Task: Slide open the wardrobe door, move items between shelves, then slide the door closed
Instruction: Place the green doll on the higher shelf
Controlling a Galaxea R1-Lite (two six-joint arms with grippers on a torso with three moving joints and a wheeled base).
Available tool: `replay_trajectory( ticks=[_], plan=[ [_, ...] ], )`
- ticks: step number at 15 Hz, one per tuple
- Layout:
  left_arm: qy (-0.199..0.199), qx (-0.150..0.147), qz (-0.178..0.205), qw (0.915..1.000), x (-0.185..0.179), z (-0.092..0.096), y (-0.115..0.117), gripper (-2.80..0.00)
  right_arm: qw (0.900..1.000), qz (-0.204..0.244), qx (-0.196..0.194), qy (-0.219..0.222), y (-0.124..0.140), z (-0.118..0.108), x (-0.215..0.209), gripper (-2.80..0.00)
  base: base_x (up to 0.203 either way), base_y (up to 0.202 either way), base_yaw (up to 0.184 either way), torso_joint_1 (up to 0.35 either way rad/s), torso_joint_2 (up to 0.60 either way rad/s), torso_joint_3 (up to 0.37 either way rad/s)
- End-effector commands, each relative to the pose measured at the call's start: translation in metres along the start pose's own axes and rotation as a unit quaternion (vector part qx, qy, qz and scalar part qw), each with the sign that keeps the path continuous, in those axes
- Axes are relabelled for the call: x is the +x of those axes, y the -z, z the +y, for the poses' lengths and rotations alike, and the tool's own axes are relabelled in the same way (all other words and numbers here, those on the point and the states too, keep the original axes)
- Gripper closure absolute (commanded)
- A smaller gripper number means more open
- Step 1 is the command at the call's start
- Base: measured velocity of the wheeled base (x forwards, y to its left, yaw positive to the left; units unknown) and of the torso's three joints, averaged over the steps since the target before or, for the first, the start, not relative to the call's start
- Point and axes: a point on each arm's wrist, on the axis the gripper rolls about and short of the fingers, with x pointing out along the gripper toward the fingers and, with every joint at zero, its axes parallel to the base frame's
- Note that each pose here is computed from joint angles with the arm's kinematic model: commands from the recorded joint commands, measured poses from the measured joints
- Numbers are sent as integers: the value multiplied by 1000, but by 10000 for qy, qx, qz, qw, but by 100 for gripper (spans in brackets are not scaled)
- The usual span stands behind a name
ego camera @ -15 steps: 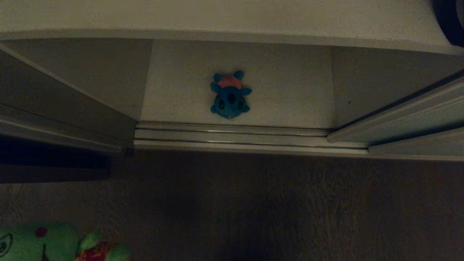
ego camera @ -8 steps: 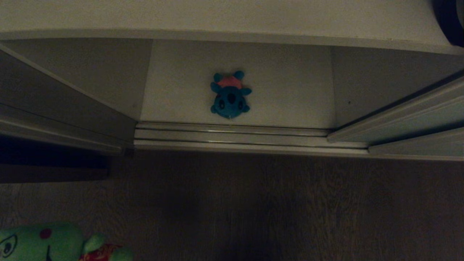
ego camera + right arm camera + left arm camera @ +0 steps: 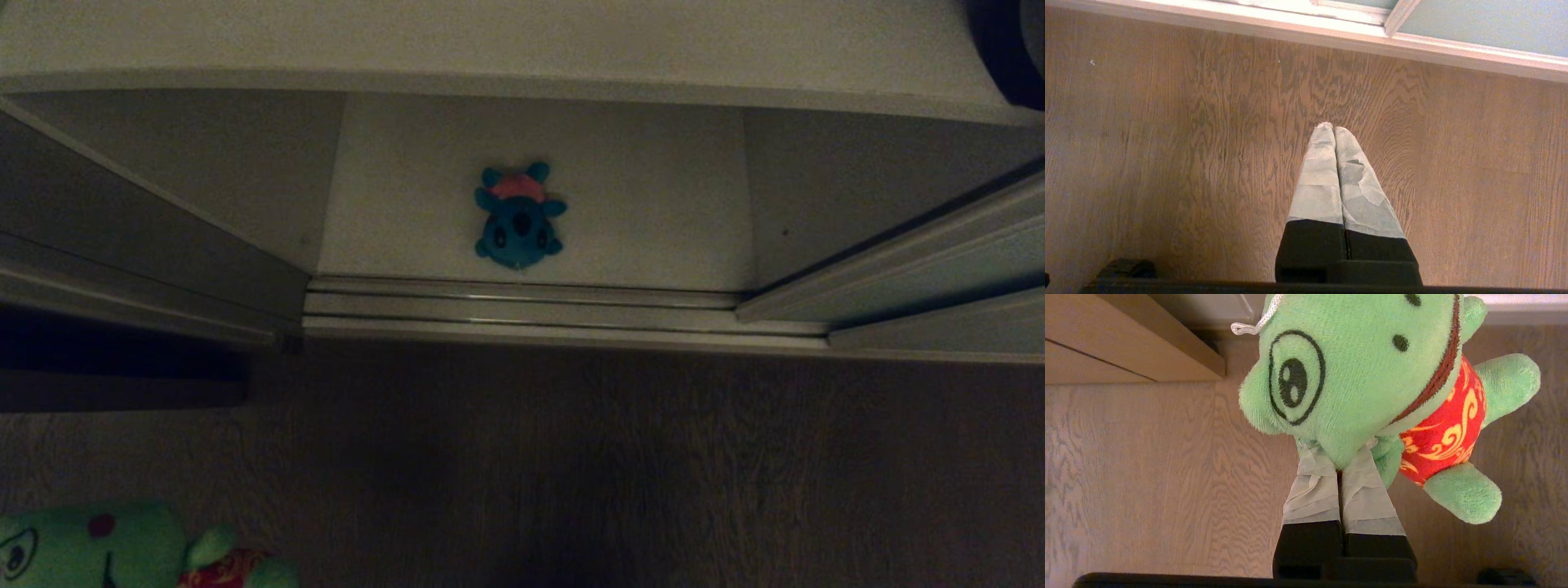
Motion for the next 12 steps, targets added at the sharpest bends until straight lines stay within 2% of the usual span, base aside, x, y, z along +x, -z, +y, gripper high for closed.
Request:
replay_trajectory(
  ticks=[1,12],
  plan=[
    [-1,-6,31,10000,0,0,0,0,10000,-13,-3,-5,0,0,0,0,0,0,0,-2,7,138],
    [-25,-75,25,10000,0,0,0,0,10000,-12,-3,-3,0,0,0,0,0,0,0,2,1,195]
  ],
)
